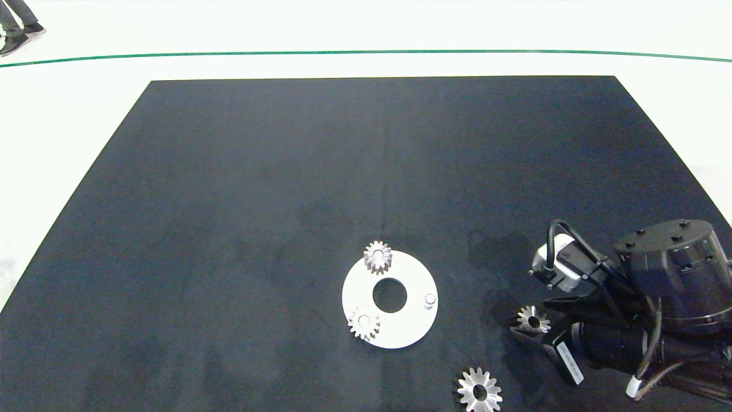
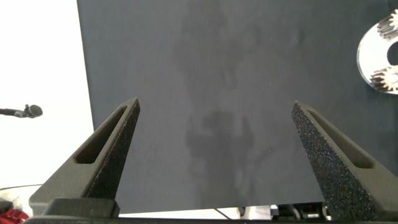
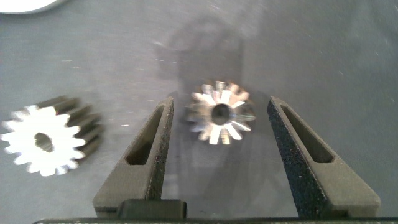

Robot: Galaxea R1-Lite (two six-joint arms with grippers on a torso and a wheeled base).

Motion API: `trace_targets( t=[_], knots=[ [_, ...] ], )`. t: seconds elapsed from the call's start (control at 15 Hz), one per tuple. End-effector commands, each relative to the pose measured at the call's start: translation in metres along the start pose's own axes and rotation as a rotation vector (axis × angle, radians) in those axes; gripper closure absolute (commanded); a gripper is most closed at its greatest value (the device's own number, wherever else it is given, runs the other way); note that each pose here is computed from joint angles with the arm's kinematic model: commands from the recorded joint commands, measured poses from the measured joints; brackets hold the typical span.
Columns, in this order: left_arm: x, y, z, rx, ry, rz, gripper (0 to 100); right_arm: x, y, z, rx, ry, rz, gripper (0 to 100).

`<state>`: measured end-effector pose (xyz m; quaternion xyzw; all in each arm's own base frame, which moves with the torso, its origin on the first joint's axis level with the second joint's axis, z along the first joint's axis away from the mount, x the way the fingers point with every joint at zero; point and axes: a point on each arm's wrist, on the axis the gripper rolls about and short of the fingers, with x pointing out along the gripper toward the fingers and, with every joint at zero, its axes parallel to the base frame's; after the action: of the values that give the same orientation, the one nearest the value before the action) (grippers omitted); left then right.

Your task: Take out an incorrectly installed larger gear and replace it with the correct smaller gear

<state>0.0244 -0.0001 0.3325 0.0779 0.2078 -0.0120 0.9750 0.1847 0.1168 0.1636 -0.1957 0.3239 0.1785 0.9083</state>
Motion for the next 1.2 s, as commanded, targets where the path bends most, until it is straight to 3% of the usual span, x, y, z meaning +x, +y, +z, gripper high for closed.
trace_targets(
  t=[0.07, 0.47, 1.2],
  knots=[
    [0.0003, -0.0001, -0.0005, 0.001, 0.006, 0.0, 0, 0.0063, -0.0076, -0.0027, 0.018, 0.027, -0.028, 36],
    [0.0006, -0.0001, -0.0007, 0.001, 0.008, -0.001, 0, 0.0131, -0.0033, -0.0089, 0.01, 0.064, -0.01, 36],
    [-0.0002, -0.0001, -0.0007, 0.001, 0.004, 0.0, 0, 0.0084, 0.002, -0.0083, 0.0, 0.027, 0.012, 57]
  ],
)
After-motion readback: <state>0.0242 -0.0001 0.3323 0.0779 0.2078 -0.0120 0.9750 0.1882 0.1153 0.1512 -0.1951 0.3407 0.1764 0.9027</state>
